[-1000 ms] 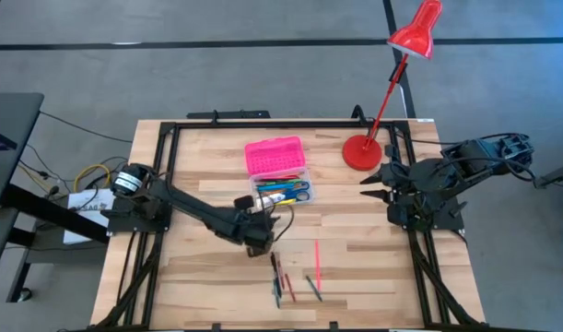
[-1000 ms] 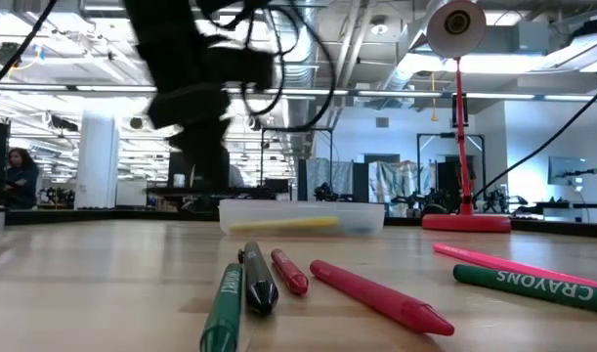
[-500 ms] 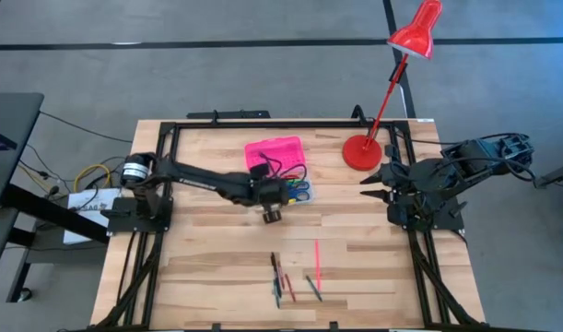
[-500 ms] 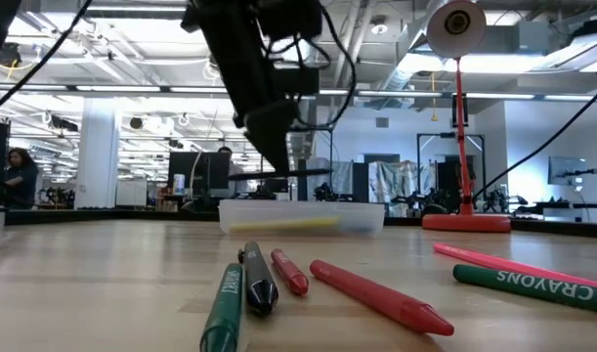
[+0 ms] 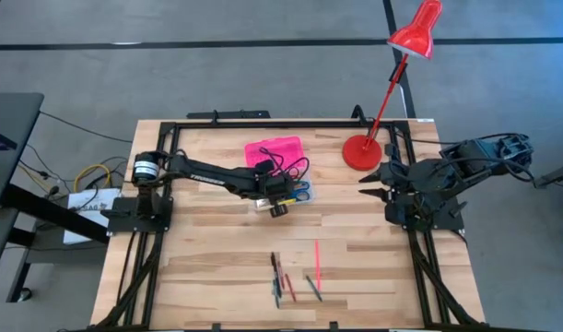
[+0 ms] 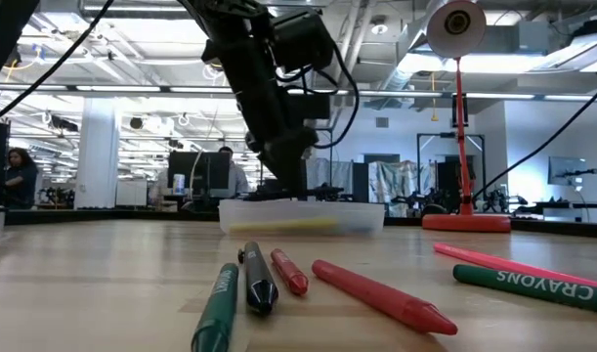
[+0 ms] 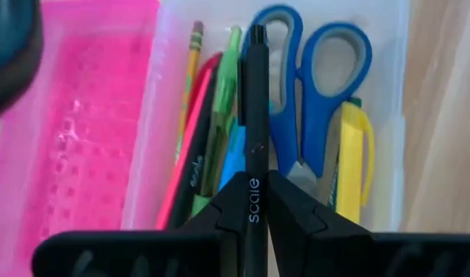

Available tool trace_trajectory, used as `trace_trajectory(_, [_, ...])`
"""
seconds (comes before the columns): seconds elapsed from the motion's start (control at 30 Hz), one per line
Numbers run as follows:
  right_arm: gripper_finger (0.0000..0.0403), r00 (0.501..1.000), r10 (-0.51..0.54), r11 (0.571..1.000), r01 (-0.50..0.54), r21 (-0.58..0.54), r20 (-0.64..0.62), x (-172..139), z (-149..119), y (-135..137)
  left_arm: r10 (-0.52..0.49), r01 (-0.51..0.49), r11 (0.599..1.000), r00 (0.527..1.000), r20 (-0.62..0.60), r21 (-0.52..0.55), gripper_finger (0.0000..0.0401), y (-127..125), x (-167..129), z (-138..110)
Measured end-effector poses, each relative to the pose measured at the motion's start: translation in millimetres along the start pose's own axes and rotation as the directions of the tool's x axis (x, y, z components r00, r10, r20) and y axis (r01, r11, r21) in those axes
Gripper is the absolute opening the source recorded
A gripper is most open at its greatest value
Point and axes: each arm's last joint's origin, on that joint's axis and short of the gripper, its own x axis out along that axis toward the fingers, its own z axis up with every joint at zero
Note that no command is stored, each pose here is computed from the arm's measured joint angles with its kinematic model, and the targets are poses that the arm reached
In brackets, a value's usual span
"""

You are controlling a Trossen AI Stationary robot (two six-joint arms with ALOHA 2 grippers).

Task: Pick & place school supplies into a supply box
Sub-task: Put the black pen into the pink supply box, then put the pink pencil into the pink supply box

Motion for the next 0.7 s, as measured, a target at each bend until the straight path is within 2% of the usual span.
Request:
trace_trajectory(0.13, [0.0108,1.0,0.0,1.0,0.0,-0.002,-0.005,1.5,0.2,0.7,0.066,-0.066,0.998,0.998,0.005,-0.003,0.0038,1.9,0.4,-0.1])
trace_trajectory(0.4, [0.0108,1.0,-0.004,1.0,0.004,-0.002,-0.023,6.3,1.0,2.9,0.066,-0.066,0.997,0.998,0.005,-0.038,0.0091,1.9,0.3,-0.1])
trace_trajectory(0.47, [0.0108,0.999,-0.007,1.0,0.007,-0.005,-0.04,8.8,0.6,3.9,0.049,-0.049,0.997,0.999,0.003,-0.055,0.0106,1.4,0.2,-0.2])
trace_trajectory(0.57, [0.0108,0.998,-0.014,1.0,0.014,-0.008,-0.066,16.0,1.8,6.7,-0.036,0.035,0.997,0.999,-0.013,-0.063,0.0124,0.3,-3.2,-0.6])
trace_trajectory(0.7, [0.0108,0.992,-0.022,0.998,0.016,-0.054,-0.123,34.3,4.2,15.0,-0.116,0.114,0.992,0.993,-0.016,-0.058,0.0133,-3.3,-23.0,-0.4])
